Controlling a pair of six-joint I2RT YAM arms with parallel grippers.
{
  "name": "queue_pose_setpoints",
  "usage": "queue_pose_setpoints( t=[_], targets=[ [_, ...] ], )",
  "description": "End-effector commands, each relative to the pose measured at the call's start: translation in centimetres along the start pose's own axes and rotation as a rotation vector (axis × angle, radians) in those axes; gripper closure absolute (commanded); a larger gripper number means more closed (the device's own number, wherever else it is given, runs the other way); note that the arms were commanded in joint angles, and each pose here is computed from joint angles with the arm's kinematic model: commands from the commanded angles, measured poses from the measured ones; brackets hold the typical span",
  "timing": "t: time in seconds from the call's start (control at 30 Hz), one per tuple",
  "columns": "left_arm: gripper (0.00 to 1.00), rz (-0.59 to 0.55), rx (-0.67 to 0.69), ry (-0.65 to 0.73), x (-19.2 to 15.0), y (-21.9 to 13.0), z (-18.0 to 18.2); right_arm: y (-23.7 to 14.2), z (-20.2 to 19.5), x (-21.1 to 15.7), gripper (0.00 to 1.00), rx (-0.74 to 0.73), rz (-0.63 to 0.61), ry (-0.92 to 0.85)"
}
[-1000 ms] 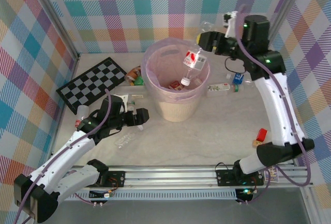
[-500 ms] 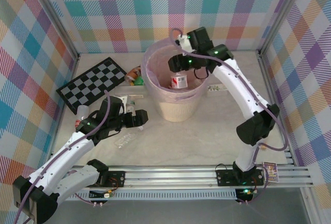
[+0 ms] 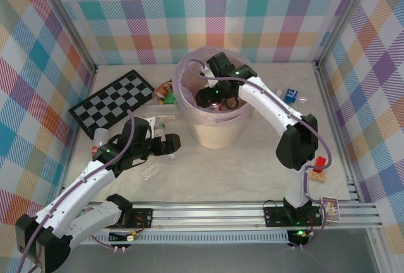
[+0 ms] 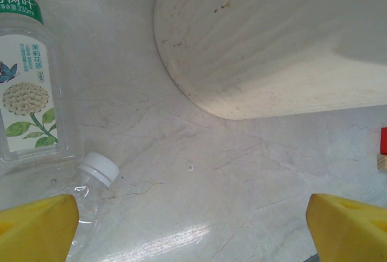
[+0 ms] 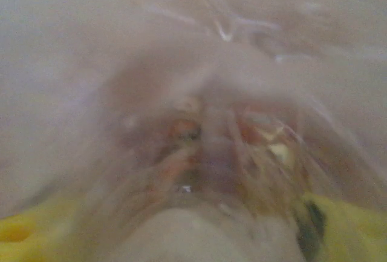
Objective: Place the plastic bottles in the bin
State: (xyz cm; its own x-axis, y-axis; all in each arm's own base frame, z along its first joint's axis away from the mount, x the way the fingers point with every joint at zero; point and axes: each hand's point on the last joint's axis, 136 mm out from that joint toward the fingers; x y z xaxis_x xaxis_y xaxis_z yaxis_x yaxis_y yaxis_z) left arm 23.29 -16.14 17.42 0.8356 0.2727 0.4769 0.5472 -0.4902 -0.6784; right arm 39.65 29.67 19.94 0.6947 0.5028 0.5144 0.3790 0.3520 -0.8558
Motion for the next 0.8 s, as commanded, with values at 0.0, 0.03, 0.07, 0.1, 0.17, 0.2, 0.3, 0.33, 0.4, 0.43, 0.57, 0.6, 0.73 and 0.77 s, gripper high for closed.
queue_pose_setpoints(
  t=[0.0,0.03,0.07,0.1,0.17,0.2,0.3,0.33,0.4,0.43,0.57,0.6,0.73,0.77],
  targets=[
    [0.04,-0.031,0.002,-0.004,0.8,-0.8,-0.2,0.5,0.3,-0.7,0.10,0.001,0.027,0.005],
    [0.04,-0.029,0.003,-0.002,0.8,-0.8,-0.2,0.3,0.2,-0.6,0.06,-0.001,0.023,0.004],
    [0.04,-0.030,0.003,-0.002,0.8,-0.8,-0.2,0.1,0.2,-0.5,0.03,-0.004,0.021,0.002],
    [0.04,-0.031,-0.001,0.000,0.8,-0.8,-0.3,-0.2,0.2,-0.4,0.01,-0.010,0.016,0.000],
    [0.04,-0.032,-0.002,-0.002,0.9,-0.8,-0.3,-1.1,0.2,0.2,0.01,-0.014,-0.001,-0.004],
    [0.04,-0.033,-0.002,-0.001,0.9,-0.8,-0.3,-1.6,0.3,0.5,0.01,-0.010,-0.012,-0.006],
    [0.04,-0.033,-0.002,-0.002,0.8,-0.8,-0.3,-4.1,0.7,1.8,0.01,0.001,-0.065,-0.008],
    [0.04,-0.031,0.000,-0.003,0.7,-0.7,-0.2,-5.0,0.8,2.3,0.01,0.006,-0.083,-0.007],
    [0.04,-0.030,0.002,-0.004,0.7,-0.7,-0.1,-7.0,1.0,3.2,0.01,0.007,-0.125,-0.010],
    [0.04,-0.030,0.003,-0.004,0.7,-0.7,-0.1,-8.2,1.0,3.6,0.01,0.006,-0.152,-0.009],
    [0.04,-0.030,0.010,-0.003,0.6,-0.7,0.1,-13.0,1.3,4.9,0.01,0.002,-0.255,-0.012],
    [0.04,-0.031,0.009,-0.002,0.6,-0.7,0.0,-14.2,1.3,5.1,0.01,-0.002,-0.282,-0.011],
    [0.04,-0.030,0.010,0.001,0.7,-0.7,0.0,-19.7,0.4,5.7,0.01,-0.053,-0.399,0.038],
    [0.04,-0.029,0.013,0.001,0.6,-0.6,0.1,-21.3,0.2,5.7,0.01,-0.058,-0.429,0.055]
  ],
)
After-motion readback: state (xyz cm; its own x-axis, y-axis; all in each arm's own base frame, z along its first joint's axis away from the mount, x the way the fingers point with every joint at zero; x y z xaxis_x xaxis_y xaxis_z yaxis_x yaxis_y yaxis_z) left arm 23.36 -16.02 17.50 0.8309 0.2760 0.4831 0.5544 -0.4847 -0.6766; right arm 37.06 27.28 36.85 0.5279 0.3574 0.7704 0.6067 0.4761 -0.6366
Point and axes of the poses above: each hand's point on the last joint's axis, 136 mm out from that joint toward the fingers, its own y axis out along the fingers, its own z axis along the line the jaws close on, x = y × z, and after that the axes turned 6 degrees about -y, right-handed
